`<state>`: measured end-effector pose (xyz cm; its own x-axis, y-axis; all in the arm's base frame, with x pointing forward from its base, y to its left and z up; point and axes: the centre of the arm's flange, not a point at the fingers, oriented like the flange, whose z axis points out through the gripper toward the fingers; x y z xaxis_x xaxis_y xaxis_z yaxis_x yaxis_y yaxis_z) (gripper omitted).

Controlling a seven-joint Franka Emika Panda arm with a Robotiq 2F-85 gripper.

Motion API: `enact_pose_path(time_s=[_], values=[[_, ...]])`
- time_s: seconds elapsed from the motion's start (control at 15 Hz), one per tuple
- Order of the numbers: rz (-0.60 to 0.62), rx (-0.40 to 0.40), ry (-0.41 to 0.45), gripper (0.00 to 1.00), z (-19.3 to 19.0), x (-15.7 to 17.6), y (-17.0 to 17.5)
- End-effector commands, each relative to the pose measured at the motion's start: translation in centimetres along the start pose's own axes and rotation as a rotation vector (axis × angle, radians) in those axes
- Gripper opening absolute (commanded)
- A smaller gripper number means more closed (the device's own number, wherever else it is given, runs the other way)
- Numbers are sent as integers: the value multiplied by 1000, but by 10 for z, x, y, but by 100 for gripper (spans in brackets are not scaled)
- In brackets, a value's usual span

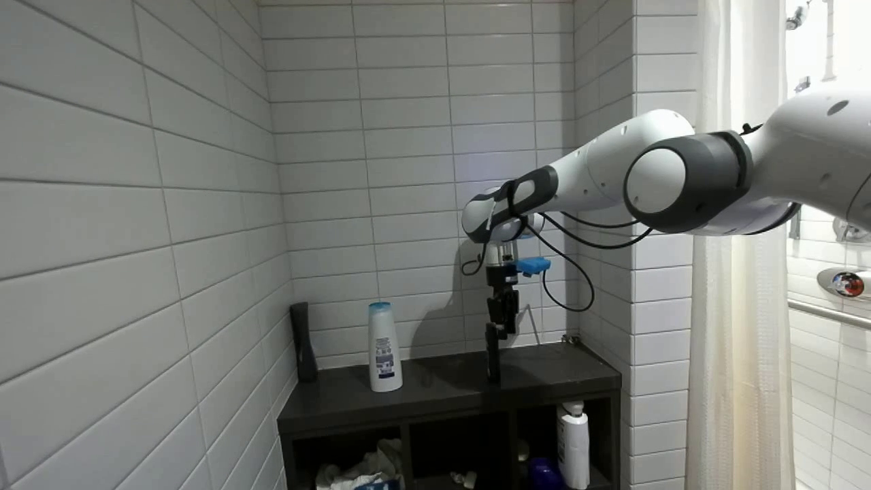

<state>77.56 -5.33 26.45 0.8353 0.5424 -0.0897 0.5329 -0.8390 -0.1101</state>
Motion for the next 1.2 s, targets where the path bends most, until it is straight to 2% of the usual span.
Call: enact_pose_path(time_s=[0.0,0.2,0.27,0.67,0.73,0.87,1.13], values=[[-34,-30,-8,27,-5,-18,-9],[-41,-40,-1,4,-4,-18,-9],[-42,-42,0,1,-3,-18,-8],[-55,-50,9,0,-1,-20,-7],[-56,-55,5,26,-1,-20,-7],[-58,-73,2,32,-1,-21,-7],[-69,-127,1,56,0,-22,-5]])
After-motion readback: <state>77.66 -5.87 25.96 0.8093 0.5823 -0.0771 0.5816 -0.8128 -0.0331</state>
